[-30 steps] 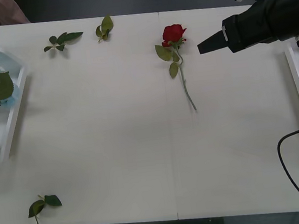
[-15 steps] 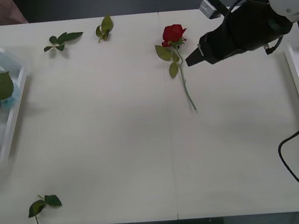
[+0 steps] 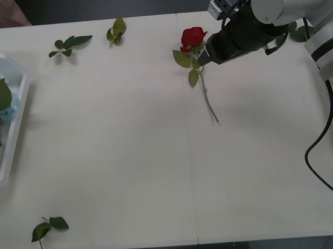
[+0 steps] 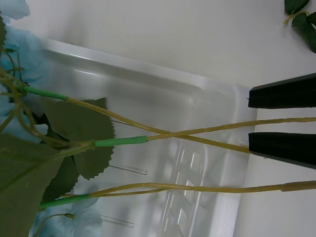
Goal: Put the red flowers into the right box and the blue flowers into the left box
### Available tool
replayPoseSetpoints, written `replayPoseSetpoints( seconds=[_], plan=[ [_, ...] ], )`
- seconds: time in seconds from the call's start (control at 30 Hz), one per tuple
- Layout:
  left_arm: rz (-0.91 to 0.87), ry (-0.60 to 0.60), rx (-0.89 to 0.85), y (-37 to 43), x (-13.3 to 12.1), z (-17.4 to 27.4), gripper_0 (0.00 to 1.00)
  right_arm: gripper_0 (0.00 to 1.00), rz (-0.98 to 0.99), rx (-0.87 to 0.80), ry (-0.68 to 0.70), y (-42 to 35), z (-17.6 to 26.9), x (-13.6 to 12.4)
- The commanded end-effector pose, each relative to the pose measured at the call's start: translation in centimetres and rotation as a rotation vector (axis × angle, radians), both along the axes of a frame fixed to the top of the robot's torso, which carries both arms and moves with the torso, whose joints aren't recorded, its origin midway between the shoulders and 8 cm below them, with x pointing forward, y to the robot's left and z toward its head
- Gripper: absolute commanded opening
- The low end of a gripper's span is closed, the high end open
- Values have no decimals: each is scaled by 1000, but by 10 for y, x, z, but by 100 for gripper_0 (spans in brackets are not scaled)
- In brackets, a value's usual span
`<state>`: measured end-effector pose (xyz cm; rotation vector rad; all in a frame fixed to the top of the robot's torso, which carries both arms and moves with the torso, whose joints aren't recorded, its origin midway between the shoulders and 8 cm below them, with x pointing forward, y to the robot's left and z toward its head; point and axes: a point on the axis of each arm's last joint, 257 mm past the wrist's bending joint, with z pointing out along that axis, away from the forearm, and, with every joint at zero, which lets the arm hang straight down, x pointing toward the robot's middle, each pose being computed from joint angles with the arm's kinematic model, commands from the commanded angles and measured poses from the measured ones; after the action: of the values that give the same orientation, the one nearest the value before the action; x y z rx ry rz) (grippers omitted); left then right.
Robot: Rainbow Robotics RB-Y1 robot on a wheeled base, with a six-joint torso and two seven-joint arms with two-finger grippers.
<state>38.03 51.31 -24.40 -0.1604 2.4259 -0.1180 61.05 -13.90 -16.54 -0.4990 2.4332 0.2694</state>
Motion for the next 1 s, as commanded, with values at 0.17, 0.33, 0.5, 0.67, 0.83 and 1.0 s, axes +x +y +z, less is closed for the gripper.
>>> replayPoseSetpoints(
  seconds=[0.17,0.33,0.5,0.67,0.83,1.0],
  plan=[
    [-57,-63,-17,-8,11,21,68,100,-66,-21,-66,1,6,33],
    [-157,-175,-120,-37,22,69,100,100,-94,-60,-107,0,-14,54],
    [-230,-193,-134,-47,18,94,100,100,-110,-71,-147,2,-23,68],
    [-319,-192,-117,-67,8,121,100,100,-107,-138,-199,5,-25,77],
    [-369,-218,-107,-90,9,135,100,100,-102,-198,-243,10,-25,81],
    [-390,-245,-116,-107,15,135,100,100,-110,-184,-270,15,-30,86]
  ],
)
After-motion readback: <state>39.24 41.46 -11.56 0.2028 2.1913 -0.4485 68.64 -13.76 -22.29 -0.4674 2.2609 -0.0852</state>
